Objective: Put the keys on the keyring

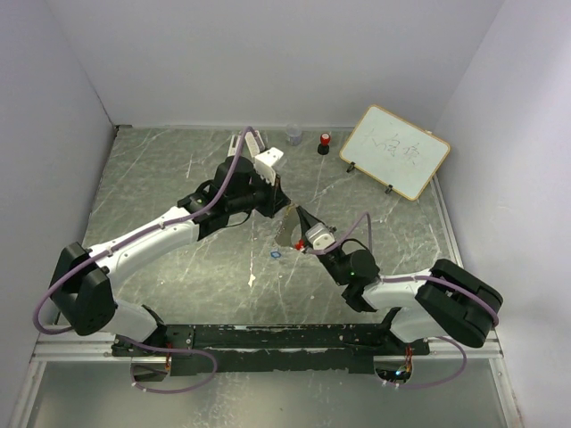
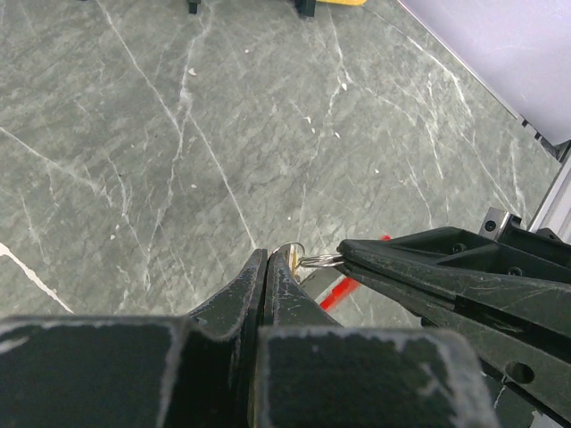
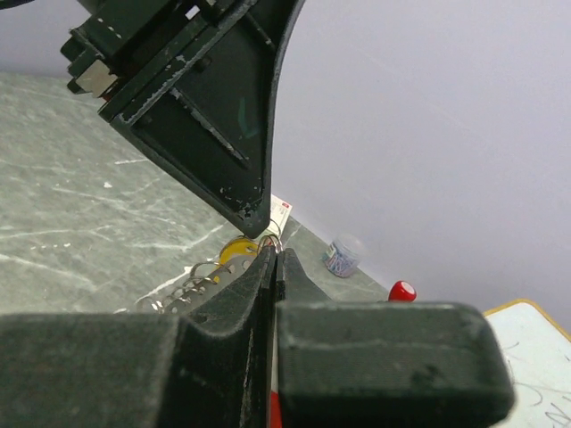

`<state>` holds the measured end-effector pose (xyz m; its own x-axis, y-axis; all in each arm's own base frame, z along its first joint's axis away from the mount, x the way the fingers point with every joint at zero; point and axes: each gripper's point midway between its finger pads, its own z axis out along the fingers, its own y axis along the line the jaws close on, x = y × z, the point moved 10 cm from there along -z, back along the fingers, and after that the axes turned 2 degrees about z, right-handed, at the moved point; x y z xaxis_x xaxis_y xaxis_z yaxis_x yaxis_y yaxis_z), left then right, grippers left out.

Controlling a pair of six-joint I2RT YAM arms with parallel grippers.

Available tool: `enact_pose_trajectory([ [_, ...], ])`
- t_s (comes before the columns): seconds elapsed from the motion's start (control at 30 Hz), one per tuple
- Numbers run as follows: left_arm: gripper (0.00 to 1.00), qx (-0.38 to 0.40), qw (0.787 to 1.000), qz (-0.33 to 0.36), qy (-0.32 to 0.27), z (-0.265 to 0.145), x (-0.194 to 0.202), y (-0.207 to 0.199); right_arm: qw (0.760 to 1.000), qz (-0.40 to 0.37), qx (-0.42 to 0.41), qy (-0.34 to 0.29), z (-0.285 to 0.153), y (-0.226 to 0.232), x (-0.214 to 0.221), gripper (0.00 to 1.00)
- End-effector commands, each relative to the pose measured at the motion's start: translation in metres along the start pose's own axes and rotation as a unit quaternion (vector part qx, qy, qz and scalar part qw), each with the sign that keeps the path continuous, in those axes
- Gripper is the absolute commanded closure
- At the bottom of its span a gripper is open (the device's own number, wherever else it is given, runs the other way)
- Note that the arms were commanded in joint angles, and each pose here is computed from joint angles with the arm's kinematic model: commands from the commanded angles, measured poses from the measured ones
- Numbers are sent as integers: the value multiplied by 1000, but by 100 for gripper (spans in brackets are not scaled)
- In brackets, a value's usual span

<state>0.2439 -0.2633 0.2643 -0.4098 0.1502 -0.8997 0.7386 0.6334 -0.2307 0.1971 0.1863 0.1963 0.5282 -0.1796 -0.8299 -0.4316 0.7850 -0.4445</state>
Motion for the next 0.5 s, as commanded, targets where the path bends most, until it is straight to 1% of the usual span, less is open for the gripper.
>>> enact_pose_trajectory([
  [0.0, 93, -23, 999, 8, -29, -4, -17, 6, 995, 32, 70, -57, 1, -16, -21, 100],
  [0.1, 93, -32, 998, 6, -44, -10, -22, 6, 995, 44, 83, -43, 2, -16, -18, 99],
  [0.13, 93, -35, 998, 6, -50, -12, -25, 6, 994, 49, 89, -38, 2, -16, -17, 94],
  [0.2, 93, -41, 998, 5, -57, -15, -27, 6, 994, 53, 94, -31, 1, -16, -15, 90],
  [0.27, 93, -47, 997, 4, -62, -19, -29, 6, 992, 63, 107, -31, 0, -17, -15, 80],
  [0.3, 93, -49, 997, 4, -64, -20, -30, 6, 991, 66, 116, -29, -1, -19, -14, 77],
  [0.4, 93, -48, 996, 5, -71, -25, -32, 4, 990, 65, 121, -20, -1, -20, -14, 75],
  [0.47, 93, -47, 996, 6, -72, -26, -33, 4, 993, 61, 104, -14, 2, -17, -14, 72],
])
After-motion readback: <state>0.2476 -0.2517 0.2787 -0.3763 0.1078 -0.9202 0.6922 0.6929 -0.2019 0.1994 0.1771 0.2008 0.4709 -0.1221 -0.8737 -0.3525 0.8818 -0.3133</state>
